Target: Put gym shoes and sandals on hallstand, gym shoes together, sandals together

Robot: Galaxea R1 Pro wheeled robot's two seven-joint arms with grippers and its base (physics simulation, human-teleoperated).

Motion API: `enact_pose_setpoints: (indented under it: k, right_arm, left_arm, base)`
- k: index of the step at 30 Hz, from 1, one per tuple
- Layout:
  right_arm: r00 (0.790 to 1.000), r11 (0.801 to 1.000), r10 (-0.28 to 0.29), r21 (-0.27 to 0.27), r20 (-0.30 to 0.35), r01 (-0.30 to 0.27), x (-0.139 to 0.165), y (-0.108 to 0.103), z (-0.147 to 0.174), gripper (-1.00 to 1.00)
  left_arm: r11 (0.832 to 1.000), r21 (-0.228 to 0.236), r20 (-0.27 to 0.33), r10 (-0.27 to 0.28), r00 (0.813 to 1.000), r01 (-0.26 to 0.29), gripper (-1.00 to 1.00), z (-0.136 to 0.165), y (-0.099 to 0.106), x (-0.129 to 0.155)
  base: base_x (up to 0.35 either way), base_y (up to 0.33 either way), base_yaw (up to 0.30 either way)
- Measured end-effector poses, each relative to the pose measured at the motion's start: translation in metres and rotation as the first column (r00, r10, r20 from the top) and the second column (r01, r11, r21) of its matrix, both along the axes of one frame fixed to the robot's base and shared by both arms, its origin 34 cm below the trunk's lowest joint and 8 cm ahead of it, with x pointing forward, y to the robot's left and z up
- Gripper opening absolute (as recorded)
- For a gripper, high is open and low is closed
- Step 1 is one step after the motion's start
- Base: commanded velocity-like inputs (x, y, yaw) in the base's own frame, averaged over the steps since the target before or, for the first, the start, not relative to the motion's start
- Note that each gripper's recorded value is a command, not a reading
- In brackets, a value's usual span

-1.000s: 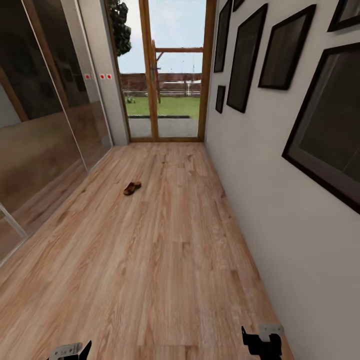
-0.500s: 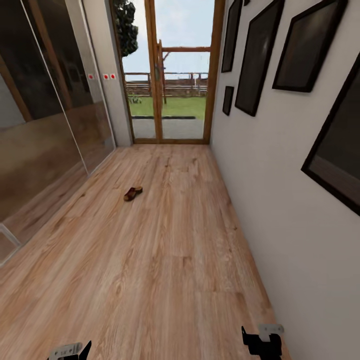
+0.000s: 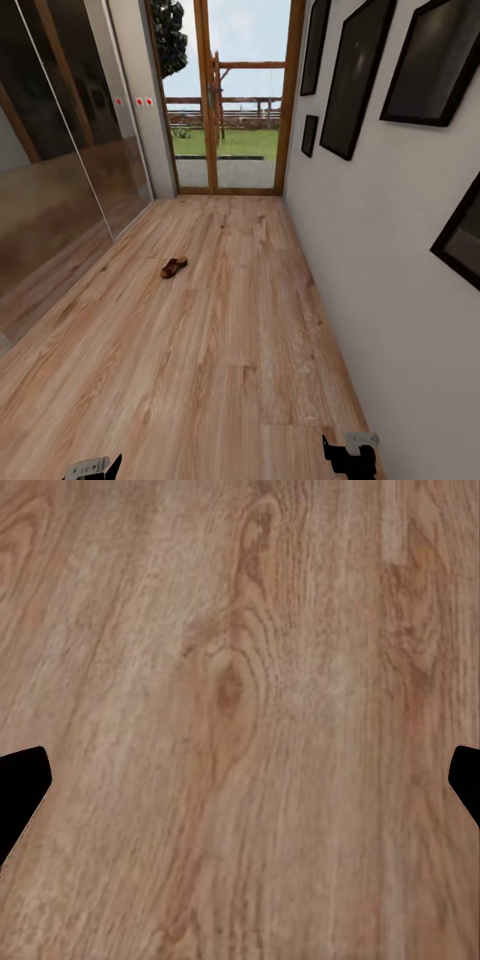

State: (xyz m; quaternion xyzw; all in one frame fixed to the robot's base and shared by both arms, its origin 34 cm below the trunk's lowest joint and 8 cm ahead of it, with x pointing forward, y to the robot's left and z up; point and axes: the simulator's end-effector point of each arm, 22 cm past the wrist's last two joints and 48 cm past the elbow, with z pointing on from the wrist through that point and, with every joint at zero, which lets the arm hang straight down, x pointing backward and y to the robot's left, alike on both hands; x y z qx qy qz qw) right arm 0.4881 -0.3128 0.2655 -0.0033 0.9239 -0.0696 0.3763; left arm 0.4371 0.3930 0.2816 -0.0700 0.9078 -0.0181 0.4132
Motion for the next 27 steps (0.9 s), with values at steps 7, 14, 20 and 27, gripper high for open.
enact_pose_setpoints:
  k: [7, 14, 20, 27]
  right_arm:
    - [1.000, 1.000, 0.000, 0.000, 0.000, 0.000, -0.0001, -0.0001, -0.0001, 1.00]
    - [1.000, 1.000, 0.000, -0.001, -0.001, 0.000, -0.0002, -0.0009, -0.0001, 1.00]
    - [1.000, 1.000, 0.000, -0.001, -0.001, 0.000, -0.0003, -0.0009, -0.0002, 1.00]
    - [1.000, 1.000, 0.000, 0.000, -0.002, 0.000, -0.0003, -0.0003, -0.0002, 1.00]
  left_arm:
    - [1.000, -0.001, 0.000, 0.000, 1.000, 0.000, 1.00, 0.0000, -0.0004, 0.0000]
    - [1.000, 0.000, 0.000, 0.000, 1.000, 0.000, 1.00, 0.0000, -0.0002, 0.0000]
    - [1.000, 0.000, 0.000, 0.000, 1.000, 0.000, 1.00, 0.0000, -0.0001, 0.0000]
    - [1.000, 0.000, 0.000, 0.000, 1.000, 0.000, 1.00, 0.0000, 0.0002, 0.0000]
  base:
    - [0.339, -0.002, 0.000]
    - [0.339, 0.000, 0.000]
    - [0.339, 0.000, 0.000]
    - [0.339, 0.000, 0.000]
